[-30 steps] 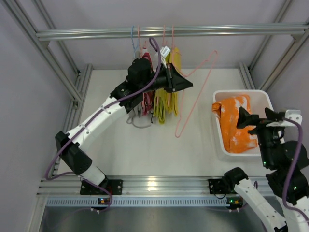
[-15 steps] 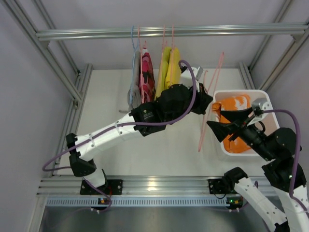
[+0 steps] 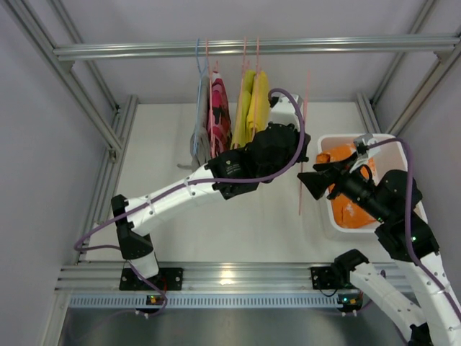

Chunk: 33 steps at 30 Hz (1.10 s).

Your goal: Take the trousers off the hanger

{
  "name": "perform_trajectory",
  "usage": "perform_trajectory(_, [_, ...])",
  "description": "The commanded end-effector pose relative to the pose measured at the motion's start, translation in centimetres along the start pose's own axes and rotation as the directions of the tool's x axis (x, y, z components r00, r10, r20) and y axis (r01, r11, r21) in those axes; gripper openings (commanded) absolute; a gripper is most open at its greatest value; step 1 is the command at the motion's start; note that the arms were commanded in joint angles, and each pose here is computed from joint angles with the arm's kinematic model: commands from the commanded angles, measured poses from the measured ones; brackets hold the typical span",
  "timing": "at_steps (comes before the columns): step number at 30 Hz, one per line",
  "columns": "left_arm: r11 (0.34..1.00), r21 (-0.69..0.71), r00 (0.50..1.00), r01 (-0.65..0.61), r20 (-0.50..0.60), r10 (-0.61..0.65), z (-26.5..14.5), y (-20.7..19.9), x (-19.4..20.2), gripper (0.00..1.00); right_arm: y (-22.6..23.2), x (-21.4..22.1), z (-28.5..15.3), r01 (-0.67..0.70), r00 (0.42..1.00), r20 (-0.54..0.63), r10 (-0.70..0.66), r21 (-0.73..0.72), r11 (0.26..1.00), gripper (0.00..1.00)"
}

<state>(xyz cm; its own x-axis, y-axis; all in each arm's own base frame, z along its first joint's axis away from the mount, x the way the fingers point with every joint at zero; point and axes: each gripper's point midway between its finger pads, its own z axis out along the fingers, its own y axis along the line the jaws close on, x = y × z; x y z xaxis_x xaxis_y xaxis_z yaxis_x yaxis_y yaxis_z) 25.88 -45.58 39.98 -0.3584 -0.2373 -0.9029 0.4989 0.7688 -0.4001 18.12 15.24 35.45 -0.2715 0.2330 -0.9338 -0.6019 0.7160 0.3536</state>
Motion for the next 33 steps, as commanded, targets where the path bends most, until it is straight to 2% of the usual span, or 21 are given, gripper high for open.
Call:
perform_trajectory(1, [0.998,0.041,0.996,0.038,0.076,-0.041,-0.8,-1.5,-3.2,0.0,-0.6,-1.6,1.3,0.005,0.998,0.064,-0.007,0.022,1.0,0.65])
perform_trajectory(5, [0.998,0.055,0.996,0.041,0.079,-0.045,-1.0,-2.2,-3.4,0.0,-1.2,-1.5,2.1,-0.001,0.998,0.056,-0.001,0.041,0.999,0.62])
perform_trajectory(8, [0.997,0.063,0.996,0.039,0.079,-0.044,-1.1,-2.6,-3.3,0.0,-0.6,-2.2,2.7,-0.015,0.997,0.074,0.014,0.007,1.0,0.55])
perform_trajectory(10, [0.997,0.065,0.996,0.04,0.078,-0.045,-1.0,-2.7,-3.2,0.0,-0.1,-2.9,3.1,-0.014,0.996,0.09,0.016,-0.019,1.0,0.48])
perform_trajectory(11, [0.997,0.067,0.996,0.042,0.077,-0.047,-1.0,-2.7,-3.2,0.0,-0.1,-3.1,3.3,-0.014,0.996,0.087,0.016,-0.023,1.0,0.38])
perform_trajectory(14, [0.996,0.08,0.997,0.028,0.072,-0.033,-0.9,-2.9,-3.0,0.0,0.5,-3.1,3.4,-0.01,0.997,0.072,0.014,-0.053,0.999,0.23])
perform_trajectory(15, [0.997,0.08,0.997,0.022,0.073,-0.028,-0.9,-2.9,-3.0,0.0,0.6,-3.1,3.3,-0.01,0.997,0.073,0.014,-0.058,0.998,0.12])
perform_trajectory(18, [0.996,0.086,0.997,-0.003,0.074,-0.004,-0.9,-2.8,-2.8,0.03,1.1,-3.4,2.7,-0.004,0.996,0.091,0.01,-0.075,0.997,0.0])
perform_trajectory(20, [0.996,0.087,0.997,-0.031,0.071,0.025,-1.0,-2.6,-2.4,0.11,1.4,-3.6,2.2,-0.004,0.995,0.102,0.013,-0.081,0.997,0.0])
perform_trajectory(21, [0.995,0.089,0.996,-0.04,0.078,0.033,-1.1,-2.5,-2.6,0.24,1.5,-3.8,2.0,-0.006,0.994,0.111,0.015,-0.082,0.997,0.0])
perform_trajectory(23, [0.993,0.091,0.995,-0.073,0.081,0.066,-1.4,-2.1,-2.4,0.41,1.0,-4.1,1.5,-0.021,0.992,0.122,0.026,-0.039,0.999,0.0])
perform_trajectory(24, [0.991,0.104,0.993,-0.078,0.091,0.069,-1.9,-2.2,-2.9,0.57,0.7,-4.2,1.4,-0.021,0.992,0.127,0.023,-0.022,1.0,0.0])
perform_trajectory(27, [0.987,0.124,0.991,-0.1,0.1,0.088,-2.6,-1.9,-3.4,0.74,1.0,-4.3,0.9,-0.019,0.99,0.138,0.023,-0.03,0.999,0.0])
perform_trajectory(28, [0.986,0.131,0.991,-0.104,0.103,0.091,-2.8,-1.9,-3.6,0.83,1.2,-4.3,0.7,-0.022,0.99,0.138,0.028,-0.041,0.999,0.0])
perform_trajectory(32, [0.98,0.166,0.989,-0.112,0.118,0.093,-3.9,-1.3,-4.9,0.99,1.0,-3.7,0.5,-0.05,0.991,0.121,0.052,-0.024,0.998,0.0])
perform_trajectory(33, [0.977,0.183,0.987,-0.113,0.137,0.088,-4.8,-1.3,-5.9,0.99,0.8,-3.5,0.5,-0.057,0.992,0.116,0.058,-0.014,0.998,0.0])
